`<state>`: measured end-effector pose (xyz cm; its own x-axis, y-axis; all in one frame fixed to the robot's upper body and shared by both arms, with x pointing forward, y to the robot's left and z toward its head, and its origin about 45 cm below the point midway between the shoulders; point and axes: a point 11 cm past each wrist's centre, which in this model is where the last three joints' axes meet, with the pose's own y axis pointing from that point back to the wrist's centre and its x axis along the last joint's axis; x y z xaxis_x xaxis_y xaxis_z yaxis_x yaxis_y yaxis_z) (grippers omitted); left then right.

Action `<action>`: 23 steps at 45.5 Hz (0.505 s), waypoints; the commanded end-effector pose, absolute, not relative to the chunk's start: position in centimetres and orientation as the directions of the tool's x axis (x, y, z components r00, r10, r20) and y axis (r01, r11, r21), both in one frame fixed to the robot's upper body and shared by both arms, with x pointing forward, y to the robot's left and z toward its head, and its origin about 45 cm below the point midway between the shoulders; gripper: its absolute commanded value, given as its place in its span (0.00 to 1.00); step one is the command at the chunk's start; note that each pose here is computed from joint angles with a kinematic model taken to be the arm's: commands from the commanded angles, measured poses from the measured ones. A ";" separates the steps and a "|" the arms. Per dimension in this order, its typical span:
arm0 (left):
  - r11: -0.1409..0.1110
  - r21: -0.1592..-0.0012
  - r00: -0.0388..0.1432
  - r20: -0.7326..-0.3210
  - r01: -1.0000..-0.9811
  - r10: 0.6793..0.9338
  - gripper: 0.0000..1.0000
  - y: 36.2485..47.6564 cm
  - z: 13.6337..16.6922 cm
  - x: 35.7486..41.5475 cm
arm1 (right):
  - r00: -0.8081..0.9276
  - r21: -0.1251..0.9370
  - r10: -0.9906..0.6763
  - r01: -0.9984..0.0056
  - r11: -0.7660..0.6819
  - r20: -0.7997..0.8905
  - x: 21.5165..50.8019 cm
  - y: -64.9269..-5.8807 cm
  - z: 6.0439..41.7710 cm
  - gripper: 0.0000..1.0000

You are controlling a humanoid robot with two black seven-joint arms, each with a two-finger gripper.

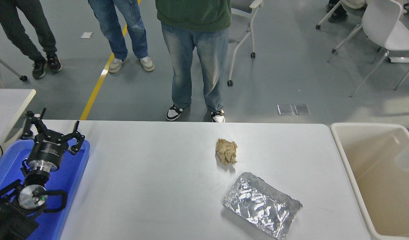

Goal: Clean the table surface

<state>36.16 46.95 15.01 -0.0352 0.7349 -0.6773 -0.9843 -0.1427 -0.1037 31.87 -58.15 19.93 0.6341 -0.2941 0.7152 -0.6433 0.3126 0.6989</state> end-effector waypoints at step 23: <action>-0.140 -0.104 -0.033 -0.676 -0.985 0.736 1.00 47.0 15.09 36.22 | 0.563 0.623 -0.271 -0.662 0.417 0.781 34.1 -57.2 12.4 0.00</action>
